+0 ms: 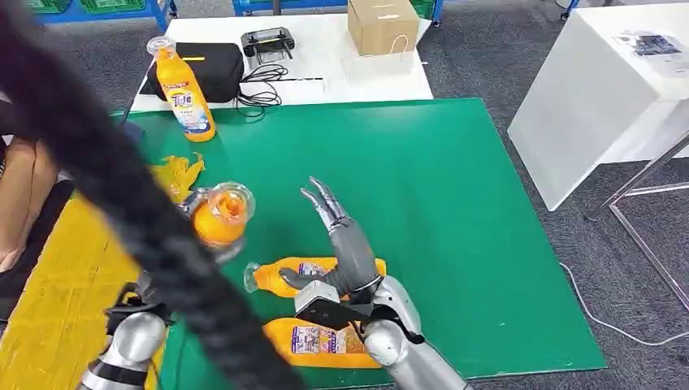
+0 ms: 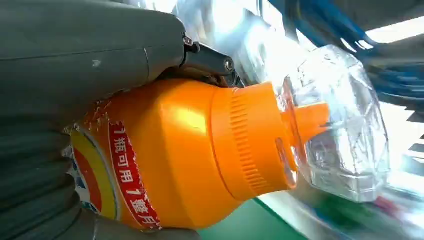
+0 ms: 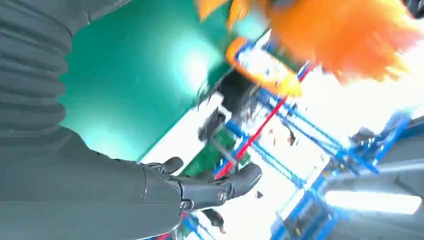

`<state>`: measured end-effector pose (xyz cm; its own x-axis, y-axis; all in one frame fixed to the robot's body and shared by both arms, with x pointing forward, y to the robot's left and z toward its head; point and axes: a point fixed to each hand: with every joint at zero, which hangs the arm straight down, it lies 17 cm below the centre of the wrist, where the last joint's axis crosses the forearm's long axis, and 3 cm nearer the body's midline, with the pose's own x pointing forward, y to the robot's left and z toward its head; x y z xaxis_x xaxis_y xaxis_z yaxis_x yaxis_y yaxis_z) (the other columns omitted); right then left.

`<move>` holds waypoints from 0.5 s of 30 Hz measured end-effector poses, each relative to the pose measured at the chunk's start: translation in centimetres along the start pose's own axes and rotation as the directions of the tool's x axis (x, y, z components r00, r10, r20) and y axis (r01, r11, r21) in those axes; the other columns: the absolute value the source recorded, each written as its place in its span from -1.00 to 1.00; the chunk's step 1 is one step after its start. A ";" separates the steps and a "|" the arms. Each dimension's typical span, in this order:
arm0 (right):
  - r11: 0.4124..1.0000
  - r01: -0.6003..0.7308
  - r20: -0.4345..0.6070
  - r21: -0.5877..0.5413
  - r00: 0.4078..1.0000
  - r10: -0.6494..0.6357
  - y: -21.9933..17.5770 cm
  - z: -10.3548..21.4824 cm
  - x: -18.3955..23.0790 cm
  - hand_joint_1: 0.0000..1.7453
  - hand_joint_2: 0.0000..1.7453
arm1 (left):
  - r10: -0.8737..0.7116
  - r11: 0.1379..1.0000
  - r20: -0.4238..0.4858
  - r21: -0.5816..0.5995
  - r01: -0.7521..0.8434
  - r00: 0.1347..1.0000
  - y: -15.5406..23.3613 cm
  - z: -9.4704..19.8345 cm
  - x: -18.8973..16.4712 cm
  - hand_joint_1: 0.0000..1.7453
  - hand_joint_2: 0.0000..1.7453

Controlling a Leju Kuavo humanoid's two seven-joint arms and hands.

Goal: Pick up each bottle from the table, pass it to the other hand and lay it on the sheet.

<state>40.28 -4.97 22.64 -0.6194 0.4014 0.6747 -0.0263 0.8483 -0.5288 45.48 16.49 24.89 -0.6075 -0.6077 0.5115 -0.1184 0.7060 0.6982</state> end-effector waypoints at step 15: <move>0.987 -0.162 0.058 -0.003 0.985 0.161 -4.0 -0.4 1.4 -1.00 1.00 | -0.796 0.595 -0.129 -0.342 0.727 0.591 5.5 4.3 -19.0 1.00 1.00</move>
<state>39.83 -7.66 25.89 -0.6596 0.5125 0.5497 0.0766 0.7735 -0.6292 53.05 33.50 16.85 -0.1638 -0.9682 -0.1892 -0.2438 -0.1461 0.9588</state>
